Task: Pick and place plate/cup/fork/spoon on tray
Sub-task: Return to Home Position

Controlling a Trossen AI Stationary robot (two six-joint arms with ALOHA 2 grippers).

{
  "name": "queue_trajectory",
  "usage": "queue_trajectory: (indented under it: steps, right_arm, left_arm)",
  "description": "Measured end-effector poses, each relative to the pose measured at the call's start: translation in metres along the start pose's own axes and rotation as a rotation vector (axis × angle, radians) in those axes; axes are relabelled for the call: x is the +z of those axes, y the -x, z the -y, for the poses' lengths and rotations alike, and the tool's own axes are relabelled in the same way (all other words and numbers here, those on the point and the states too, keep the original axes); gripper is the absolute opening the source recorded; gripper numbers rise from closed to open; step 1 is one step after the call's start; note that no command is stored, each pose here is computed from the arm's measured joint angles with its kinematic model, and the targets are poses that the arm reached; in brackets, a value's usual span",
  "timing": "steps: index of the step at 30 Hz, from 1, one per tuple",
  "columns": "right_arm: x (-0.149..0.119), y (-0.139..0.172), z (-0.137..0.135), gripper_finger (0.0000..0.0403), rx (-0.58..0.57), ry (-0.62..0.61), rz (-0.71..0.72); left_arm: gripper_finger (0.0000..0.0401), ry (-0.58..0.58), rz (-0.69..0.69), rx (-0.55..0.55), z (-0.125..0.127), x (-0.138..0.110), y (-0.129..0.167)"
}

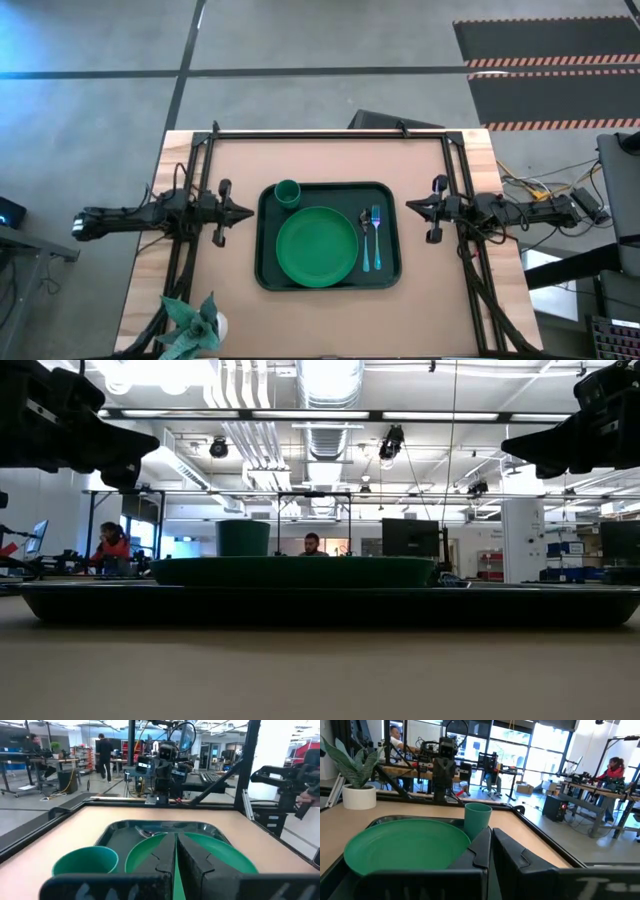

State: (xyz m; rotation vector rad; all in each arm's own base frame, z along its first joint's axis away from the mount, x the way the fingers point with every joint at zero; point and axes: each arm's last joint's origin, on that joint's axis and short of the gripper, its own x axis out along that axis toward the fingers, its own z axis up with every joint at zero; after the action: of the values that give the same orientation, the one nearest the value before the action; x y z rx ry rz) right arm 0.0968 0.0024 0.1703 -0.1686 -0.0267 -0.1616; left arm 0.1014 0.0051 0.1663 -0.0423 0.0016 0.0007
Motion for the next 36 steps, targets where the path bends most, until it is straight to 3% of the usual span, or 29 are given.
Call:
queue_trajectory:
  steps: [36]
  right_arm:
    - [-0.003,-0.0028,-0.001,0.0009,-0.004,-0.025,-0.038]
  left_arm:
    - [0.0,-0.023,-0.015,0.0,-0.0002,-0.0017,-0.0017]
